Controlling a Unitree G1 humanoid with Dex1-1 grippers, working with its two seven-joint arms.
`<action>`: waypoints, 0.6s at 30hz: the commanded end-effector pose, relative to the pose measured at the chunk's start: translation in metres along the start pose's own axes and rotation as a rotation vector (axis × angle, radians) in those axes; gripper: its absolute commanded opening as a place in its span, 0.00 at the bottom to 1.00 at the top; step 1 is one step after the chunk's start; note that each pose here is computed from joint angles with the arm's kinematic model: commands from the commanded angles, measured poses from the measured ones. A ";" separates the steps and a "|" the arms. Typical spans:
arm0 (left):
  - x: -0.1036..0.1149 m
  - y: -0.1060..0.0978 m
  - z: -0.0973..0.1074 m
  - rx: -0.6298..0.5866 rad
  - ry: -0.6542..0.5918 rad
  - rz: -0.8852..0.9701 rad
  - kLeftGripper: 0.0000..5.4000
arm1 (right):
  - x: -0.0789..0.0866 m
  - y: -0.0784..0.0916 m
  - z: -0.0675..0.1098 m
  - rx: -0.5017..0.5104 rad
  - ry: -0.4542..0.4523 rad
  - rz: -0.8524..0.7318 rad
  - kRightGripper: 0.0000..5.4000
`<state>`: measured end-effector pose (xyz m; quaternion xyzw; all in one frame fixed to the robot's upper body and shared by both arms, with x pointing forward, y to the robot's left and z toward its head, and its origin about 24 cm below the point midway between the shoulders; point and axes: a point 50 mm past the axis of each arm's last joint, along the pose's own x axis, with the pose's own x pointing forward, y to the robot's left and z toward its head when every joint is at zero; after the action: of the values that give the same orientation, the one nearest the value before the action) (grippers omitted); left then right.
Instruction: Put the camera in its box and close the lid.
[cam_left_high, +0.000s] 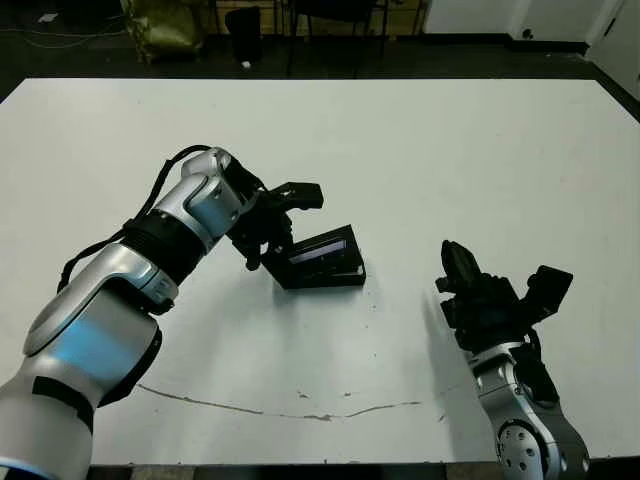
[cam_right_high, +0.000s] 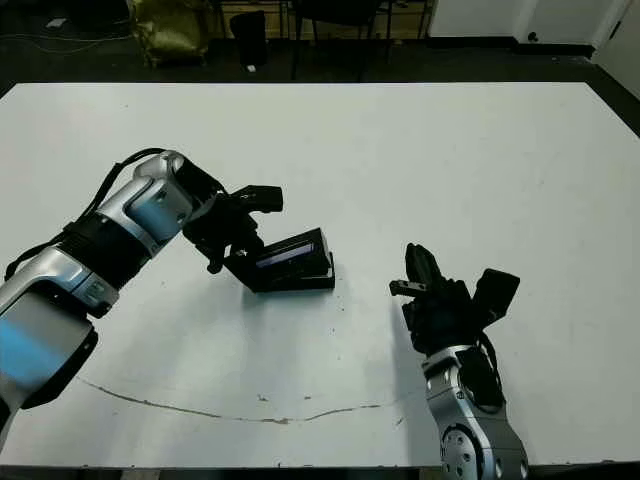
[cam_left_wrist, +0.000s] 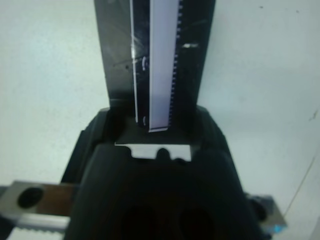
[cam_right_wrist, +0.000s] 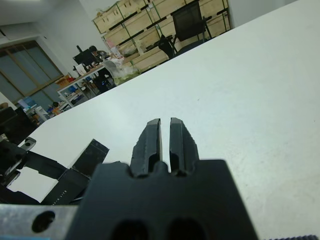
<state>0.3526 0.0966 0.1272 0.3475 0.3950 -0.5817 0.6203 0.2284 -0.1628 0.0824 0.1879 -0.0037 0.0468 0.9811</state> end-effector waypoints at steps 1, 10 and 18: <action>0.015 -0.004 -0.008 -0.017 0.026 -0.018 0.39 | -0.004 -0.004 -0.004 -0.001 0.018 -0.029 0.00; 0.022 -0.008 0.001 -0.014 0.059 -0.029 0.39 | -0.007 -0.005 -0.004 0.023 0.009 -0.040 0.00; 0.029 -0.010 0.011 0.072 0.066 -0.042 0.39 | -0.009 -0.006 -0.002 0.052 0.005 -0.072 0.00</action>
<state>0.3506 0.0794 0.1263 0.3879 0.3905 -0.5844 0.5963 0.2229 -0.1653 0.0830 0.2079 -0.0067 0.0263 0.9778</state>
